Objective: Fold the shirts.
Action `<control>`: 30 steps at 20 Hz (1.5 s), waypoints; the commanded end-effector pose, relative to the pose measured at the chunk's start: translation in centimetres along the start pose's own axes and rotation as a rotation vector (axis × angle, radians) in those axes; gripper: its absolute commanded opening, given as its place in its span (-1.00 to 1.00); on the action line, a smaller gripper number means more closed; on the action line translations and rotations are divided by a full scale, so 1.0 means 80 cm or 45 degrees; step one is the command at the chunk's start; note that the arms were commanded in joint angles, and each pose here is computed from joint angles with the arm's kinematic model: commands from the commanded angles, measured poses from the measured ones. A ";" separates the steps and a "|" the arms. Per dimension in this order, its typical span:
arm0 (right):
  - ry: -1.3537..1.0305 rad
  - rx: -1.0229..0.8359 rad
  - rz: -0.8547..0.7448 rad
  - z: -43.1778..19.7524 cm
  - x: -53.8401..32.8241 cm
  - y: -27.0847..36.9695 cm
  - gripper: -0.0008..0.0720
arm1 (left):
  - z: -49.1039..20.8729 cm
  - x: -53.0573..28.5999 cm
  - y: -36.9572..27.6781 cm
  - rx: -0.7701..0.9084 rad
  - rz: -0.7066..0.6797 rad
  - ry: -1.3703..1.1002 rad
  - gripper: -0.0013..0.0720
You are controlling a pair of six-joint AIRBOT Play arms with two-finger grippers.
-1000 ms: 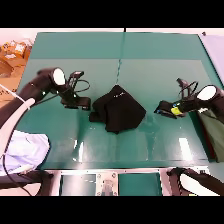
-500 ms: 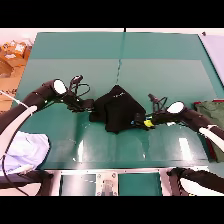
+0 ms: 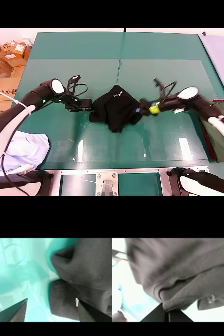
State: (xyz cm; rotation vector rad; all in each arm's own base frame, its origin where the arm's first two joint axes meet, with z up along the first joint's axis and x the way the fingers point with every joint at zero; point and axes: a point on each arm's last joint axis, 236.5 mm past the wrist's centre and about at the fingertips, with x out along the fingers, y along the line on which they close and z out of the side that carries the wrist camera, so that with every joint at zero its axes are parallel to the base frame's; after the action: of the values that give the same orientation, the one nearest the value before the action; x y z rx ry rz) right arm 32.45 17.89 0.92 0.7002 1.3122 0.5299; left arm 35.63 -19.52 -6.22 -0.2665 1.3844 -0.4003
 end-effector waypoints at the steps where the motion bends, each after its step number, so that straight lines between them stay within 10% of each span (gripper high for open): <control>1: -0.191 -0.080 0.002 0.044 -0.110 0.017 -0.91 | 0.004 -0.003 0.009 -0.026 0.003 -0.010 0.96; 21: -0.329 0.305 -0.217 0.068 -0.141 -0.166 -0.91 | -0.019 0.120 -0.177 0.019 -0.265 -0.164 0.96; 22: -0.330 0.305 -0.216 0.068 -0.141 -0.166 -0.91 | -0.018 0.120 -0.182 0.008 -0.279 -0.172 0.85; 24: -0.331 0.299 -0.211 0.068 -0.141 -0.164 -0.91 | -0.020 0.119 -0.187 0.065 -0.291 -0.175 -0.21; 25: -0.329 0.298 -0.213 0.068 -0.141 -0.165 -0.91 | -0.018 0.118 -0.184 0.105 -0.285 -0.180 -0.21; 28: -0.328 0.297 -0.224 0.067 -0.142 -0.168 -0.91 | 0.009 0.095 -0.163 0.100 -0.290 -0.189 0.98; 30: -0.331 0.298 -0.224 0.068 -0.143 -0.168 -0.91 | 0.040 0.068 -0.144 0.047 -0.310 -0.201 0.98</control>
State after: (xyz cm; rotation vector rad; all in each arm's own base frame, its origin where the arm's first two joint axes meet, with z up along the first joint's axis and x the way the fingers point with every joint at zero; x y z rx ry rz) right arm 35.12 -0.21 -0.43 0.8100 1.1860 0.1397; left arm 36.22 -34.17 -7.70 -0.3945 1.1999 -0.5877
